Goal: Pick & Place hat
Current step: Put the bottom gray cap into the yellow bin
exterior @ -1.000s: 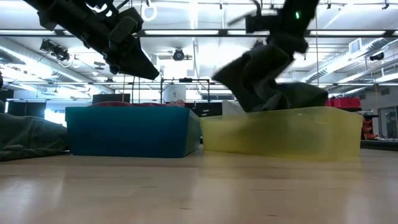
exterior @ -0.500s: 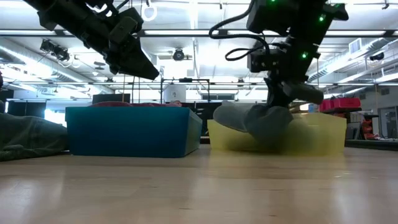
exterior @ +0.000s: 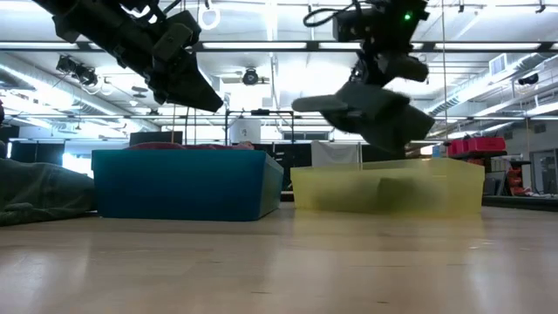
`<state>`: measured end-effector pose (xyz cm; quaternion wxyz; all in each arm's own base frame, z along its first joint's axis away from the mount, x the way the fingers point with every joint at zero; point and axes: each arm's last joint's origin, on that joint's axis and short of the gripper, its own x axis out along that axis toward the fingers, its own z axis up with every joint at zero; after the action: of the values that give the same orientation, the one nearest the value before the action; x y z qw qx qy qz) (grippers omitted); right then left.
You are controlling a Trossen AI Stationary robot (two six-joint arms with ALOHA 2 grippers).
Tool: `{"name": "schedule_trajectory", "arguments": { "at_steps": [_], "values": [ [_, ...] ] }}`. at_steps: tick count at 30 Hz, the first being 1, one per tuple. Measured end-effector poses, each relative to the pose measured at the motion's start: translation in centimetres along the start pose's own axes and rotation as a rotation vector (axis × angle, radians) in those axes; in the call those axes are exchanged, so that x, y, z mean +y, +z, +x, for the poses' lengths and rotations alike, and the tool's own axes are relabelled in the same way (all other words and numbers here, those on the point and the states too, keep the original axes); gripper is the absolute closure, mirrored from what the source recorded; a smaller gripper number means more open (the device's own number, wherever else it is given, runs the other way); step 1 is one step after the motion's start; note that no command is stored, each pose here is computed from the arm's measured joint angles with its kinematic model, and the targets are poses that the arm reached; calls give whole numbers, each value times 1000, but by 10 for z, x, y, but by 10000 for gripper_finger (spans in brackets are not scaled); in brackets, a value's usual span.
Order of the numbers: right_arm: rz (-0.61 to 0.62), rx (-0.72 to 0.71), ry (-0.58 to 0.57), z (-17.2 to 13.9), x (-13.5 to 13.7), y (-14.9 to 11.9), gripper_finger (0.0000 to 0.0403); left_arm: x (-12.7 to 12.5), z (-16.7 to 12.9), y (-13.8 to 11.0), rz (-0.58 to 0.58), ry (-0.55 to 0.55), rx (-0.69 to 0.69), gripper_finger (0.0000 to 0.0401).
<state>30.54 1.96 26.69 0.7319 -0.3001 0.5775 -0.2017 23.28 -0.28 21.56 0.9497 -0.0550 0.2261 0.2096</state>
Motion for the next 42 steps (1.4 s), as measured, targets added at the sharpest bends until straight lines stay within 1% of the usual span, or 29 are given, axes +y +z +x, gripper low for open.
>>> {"name": "schedule_trajectory", "arguments": {
  "at_steps": [3, 5, 10, 14, 17, 19, 22, 26, 29, 32, 35, 39, 42],
  "values": [
    [-19, 57, -73, 5, -6, -6, 401, 0, 0, 0, 0, 0, 0, 256],
    [-22, 85, -77, 14, -4, -10, 401, 0, 0, 0, 0, 0, 1, 256],
    [-38, 131, -1, 39, 10, -24, 401, 0, 0, 0, 1, 0, 1, 256],
    [-56, 77, 84, 50, 23, -25, 401, 0, 0, 0, 1, 0, 1, 256],
    [-62, 35, 87, 56, 26, -23, 401, 0, 0, 0, 1, 0, 1, 256],
    [-58, 31, 83, 60, 24, -24, 401, 0, 0, 0, 1, 0, 1, 256],
    [-49, 69, 51, 67, 19, -28, 401, 0, 0, 0, 1, 0, 1, 256],
    [-39, 112, -88, 68, 9, -32, 401, 0, 0, 0, 1, 0, 1, 256],
    [-34, 100, -108, 64, 3, -30, 401, 0, 0, 0, 1, 0, 1, 256],
    [-67, 119, -100, 67, 1, -32, 401, 0, 0, 0, 0, 1, 1, 256],
    [-78, 159, -87, 78, 3, -38, 401, 0, 0, 0, 0, 1, 1, 256],
    [-94, 164, 19, 91, 14, -44, 401, 0, 0, 0, 1, 1, 1, 256],
    [-103, 130, 47, 94, 22, -45, 401, 0, 0, 0, 1, 1, 1, 256]
  ]
}}
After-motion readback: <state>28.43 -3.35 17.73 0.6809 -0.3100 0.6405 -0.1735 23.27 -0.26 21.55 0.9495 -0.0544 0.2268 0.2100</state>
